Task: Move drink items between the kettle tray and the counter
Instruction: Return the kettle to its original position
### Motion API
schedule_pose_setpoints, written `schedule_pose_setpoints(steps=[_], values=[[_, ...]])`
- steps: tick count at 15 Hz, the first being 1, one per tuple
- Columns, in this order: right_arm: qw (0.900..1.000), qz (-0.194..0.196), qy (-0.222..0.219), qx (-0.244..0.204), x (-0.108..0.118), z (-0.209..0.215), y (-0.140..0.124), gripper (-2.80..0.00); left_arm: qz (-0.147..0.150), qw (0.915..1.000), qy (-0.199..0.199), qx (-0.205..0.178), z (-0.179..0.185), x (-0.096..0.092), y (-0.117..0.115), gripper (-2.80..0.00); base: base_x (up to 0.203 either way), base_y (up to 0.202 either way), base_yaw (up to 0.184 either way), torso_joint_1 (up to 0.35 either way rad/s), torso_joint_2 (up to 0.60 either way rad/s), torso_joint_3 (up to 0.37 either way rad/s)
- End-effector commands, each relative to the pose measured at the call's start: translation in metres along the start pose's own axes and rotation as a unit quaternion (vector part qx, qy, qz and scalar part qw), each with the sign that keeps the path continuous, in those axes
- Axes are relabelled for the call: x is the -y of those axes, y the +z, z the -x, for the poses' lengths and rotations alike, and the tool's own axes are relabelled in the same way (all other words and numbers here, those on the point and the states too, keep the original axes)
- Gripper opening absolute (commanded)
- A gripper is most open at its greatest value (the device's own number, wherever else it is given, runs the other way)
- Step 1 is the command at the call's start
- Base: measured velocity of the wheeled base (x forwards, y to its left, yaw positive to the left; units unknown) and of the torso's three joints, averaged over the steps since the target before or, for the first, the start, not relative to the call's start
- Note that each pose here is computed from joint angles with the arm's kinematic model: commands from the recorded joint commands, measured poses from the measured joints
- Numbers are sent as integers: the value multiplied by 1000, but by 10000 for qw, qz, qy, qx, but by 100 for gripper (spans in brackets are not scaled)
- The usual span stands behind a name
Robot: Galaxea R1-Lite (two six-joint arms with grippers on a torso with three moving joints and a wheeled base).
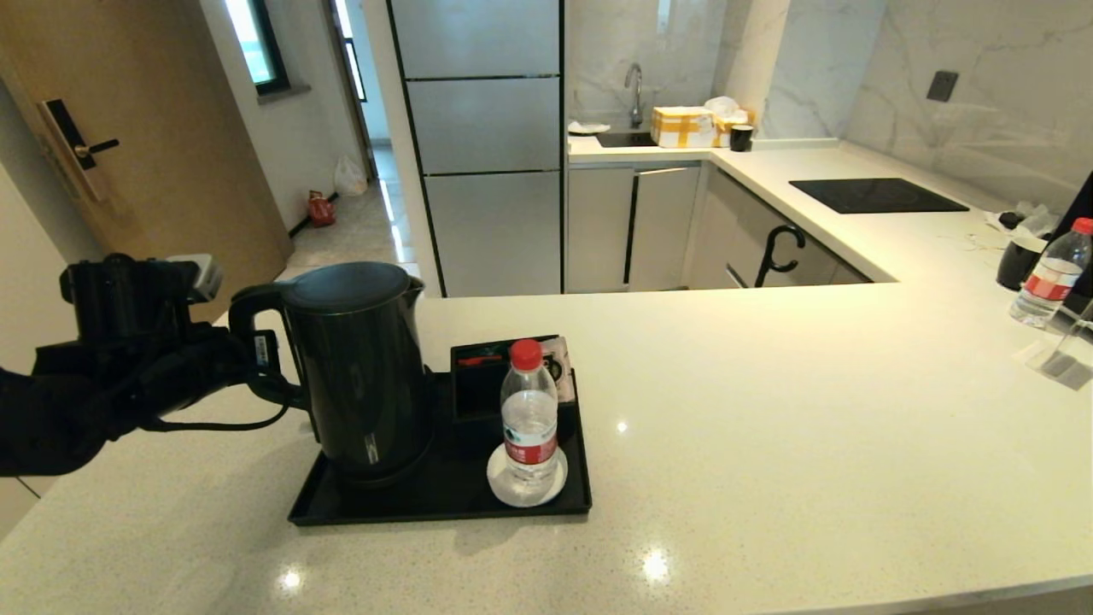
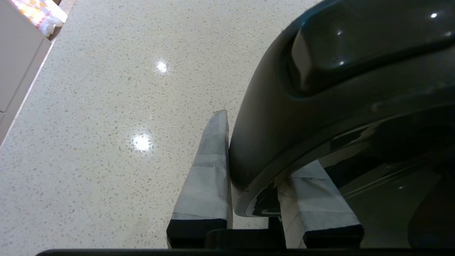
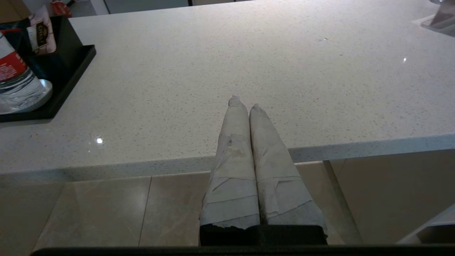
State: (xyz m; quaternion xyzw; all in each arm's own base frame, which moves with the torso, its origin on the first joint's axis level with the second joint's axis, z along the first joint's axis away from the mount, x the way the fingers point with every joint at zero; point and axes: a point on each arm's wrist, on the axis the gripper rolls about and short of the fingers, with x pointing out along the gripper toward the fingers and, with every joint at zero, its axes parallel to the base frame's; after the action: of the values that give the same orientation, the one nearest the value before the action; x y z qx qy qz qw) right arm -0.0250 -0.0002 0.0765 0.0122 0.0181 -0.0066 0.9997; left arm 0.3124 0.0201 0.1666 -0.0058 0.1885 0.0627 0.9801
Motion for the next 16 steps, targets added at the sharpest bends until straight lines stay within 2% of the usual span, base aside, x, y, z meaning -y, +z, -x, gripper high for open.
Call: schedule_pose_setpoints(steps=[1, 3, 8, 10, 16], values=[[10000, 0, 2, -10, 0, 0, 0, -280, 0, 10000, -13, 21, 1, 1, 0, -280, 0, 0, 0, 0, 0, 0], [10000, 0, 2, -10, 0, 0, 0, -280, -13, 10000, -33, -76, 12, 0, -7, -280, 0, 0, 0, 0, 0, 0], [10000, 0, 2, -10, 0, 0, 0, -280, -14, 9999, -25, -117, 14, -1, -10, -280, 0, 0, 0, 0, 0, 0], [10000, 0, 2, -2, 0, 0, 0, -280, -77, 9996, -6, -270, 16, -2, -19, -280, 0, 0, 0, 0, 0, 0], [10000, 0, 2, -10, 0, 0, 0, -280, -157, 9993, 22, -324, 15, -3, -22, -280, 0, 0, 0, 0, 0, 0]])
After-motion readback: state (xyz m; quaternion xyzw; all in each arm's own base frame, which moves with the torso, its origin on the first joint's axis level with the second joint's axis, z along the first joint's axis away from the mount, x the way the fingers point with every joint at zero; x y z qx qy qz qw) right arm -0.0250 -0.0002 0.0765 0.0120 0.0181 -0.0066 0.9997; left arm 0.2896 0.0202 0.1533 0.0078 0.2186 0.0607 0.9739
